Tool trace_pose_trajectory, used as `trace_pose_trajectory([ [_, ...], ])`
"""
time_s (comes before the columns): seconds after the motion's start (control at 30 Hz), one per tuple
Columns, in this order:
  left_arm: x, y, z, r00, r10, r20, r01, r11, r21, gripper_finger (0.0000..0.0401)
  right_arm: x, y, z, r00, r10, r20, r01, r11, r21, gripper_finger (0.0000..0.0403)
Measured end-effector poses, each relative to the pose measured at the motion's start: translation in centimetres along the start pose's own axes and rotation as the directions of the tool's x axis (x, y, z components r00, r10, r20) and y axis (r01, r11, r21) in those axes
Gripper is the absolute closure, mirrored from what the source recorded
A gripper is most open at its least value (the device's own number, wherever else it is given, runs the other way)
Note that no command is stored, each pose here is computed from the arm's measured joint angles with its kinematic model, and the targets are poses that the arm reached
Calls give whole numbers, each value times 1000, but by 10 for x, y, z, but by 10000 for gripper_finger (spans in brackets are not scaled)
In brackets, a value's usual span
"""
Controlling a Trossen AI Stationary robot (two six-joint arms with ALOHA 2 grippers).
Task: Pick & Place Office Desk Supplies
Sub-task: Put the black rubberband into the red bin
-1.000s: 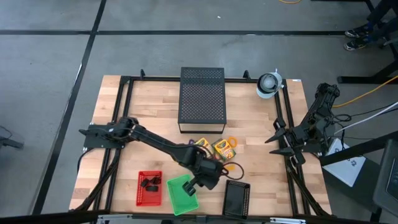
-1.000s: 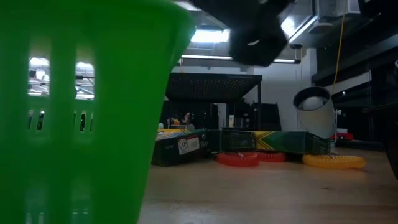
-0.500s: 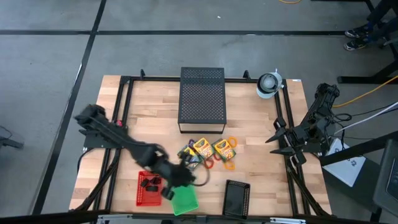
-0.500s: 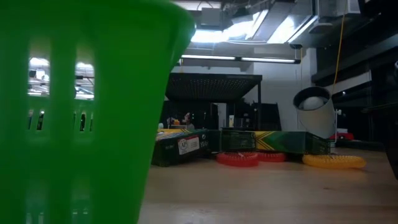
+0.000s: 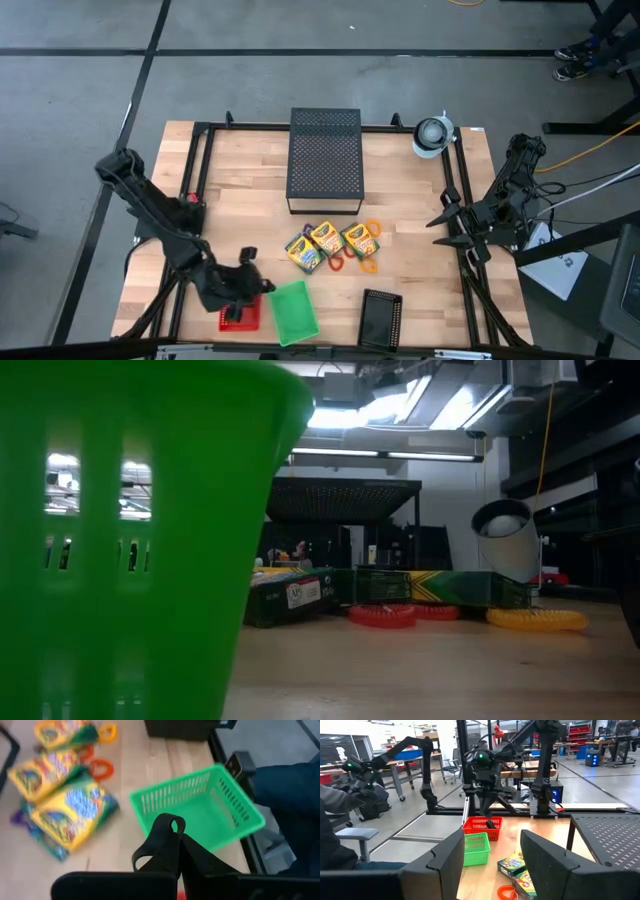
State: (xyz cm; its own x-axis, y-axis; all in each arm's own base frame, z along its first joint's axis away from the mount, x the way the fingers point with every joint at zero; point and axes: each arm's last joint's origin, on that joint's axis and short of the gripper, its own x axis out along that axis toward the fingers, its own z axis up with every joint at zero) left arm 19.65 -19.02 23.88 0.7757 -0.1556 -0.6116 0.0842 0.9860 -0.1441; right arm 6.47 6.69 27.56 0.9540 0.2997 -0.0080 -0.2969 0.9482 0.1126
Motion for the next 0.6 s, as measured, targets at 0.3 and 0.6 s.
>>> trace_pose_trajectory([
  [0.3,-11,-13,-50,1000,1,-22,-5,985,-174,399,0,0,0,1000,0,0,0,1000,0,207],
  [0.6,-17,-15,-62,997,10,-77,-30,965,-259,394,0,0,0,1000,0,0,0,1000,3,207],
])
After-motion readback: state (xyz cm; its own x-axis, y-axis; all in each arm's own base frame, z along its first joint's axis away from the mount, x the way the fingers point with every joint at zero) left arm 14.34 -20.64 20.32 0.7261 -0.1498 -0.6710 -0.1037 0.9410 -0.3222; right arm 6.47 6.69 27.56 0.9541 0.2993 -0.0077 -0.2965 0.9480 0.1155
